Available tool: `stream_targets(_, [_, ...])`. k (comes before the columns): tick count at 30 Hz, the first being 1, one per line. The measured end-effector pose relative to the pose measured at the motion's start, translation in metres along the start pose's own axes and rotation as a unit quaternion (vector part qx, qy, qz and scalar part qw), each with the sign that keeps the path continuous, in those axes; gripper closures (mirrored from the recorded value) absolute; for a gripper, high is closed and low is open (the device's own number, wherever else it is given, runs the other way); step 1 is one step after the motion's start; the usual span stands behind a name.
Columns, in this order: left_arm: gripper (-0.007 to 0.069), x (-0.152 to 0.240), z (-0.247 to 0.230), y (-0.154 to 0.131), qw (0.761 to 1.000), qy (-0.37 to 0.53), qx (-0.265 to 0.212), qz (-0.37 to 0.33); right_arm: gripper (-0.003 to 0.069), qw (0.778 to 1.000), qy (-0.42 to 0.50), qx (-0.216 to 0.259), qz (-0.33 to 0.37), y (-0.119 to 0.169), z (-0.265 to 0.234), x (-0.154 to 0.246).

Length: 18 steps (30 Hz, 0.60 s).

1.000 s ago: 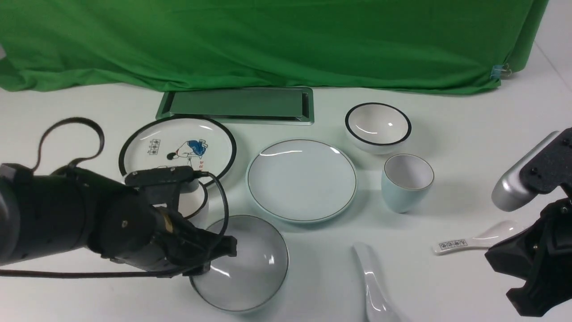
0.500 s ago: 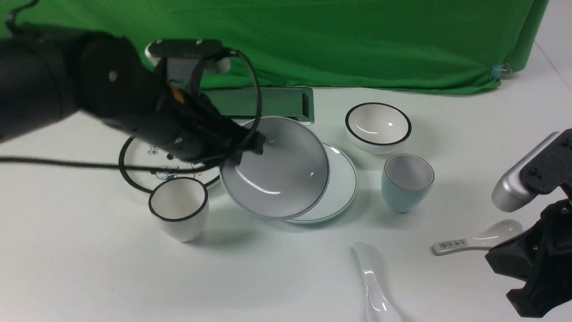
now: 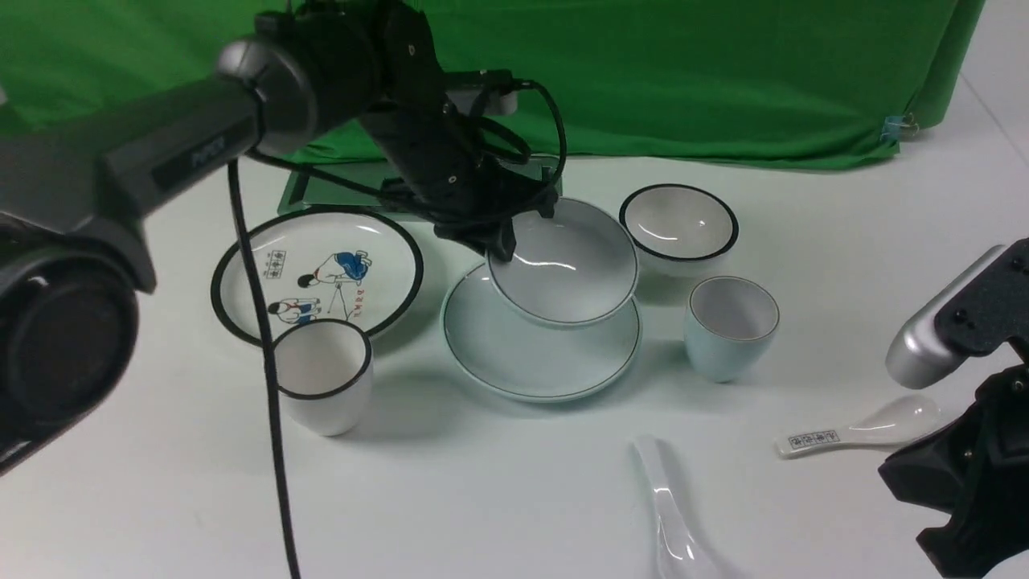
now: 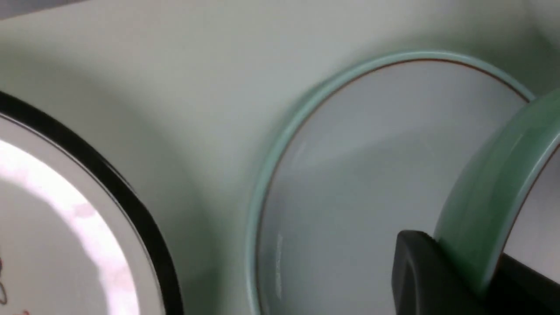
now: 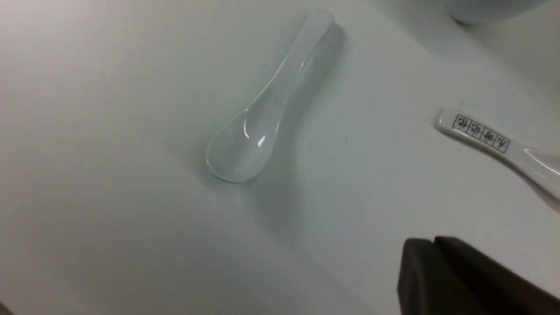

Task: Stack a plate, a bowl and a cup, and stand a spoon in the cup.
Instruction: Use the left arm to put the blue rice bowl into the blue large plate in the middle

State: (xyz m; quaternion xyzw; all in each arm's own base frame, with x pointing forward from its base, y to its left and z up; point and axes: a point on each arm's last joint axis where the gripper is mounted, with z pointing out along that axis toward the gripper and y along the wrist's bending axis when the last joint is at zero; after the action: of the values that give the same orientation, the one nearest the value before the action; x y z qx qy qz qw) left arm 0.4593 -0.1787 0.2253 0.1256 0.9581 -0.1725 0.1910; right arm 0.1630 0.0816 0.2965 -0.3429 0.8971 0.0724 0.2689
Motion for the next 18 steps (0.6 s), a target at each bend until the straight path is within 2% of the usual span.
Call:
stream_targets(4, [0.0633,0.002,0.019,0.012,1.0,0.024,-0.001,-0.002,0.0608,1.0,-0.018,0.011,-0.001,-0.004,-0.002,-0.01])
stream_targets(11, [0.062,0.003,0.028,0.013,1.0,0.029,0.004,-0.005,0.0607,0.999,-0.019,0.051,0.004,-0.023,0.001,-0.048])
stream_targets(14, [0.0575,0.003,0.028,0.014,1.0,0.03,-0.002,-0.002,0.0581,0.998,-0.012,0.062,0.011,-0.033,0.012,-0.068])
stream_targets(15, [0.0549,0.003,0.028,0.015,1.0,0.03,-0.004,0.0,0.0557,0.998,-0.01,0.063,0.019,-0.035,0.017,-0.074])
stream_targets(17, [0.0456,0.001,0.024,0.015,0.999,0.032,-0.01,0.007,0.0442,0.997,0.003,0.066,0.032,-0.043,0.034,-0.087])
stream_targets(18, [0.0447,0.0,0.023,0.014,0.999,0.03,-0.011,0.008,0.043,0.997,0.0,0.067,0.033,-0.043,0.033,-0.088])
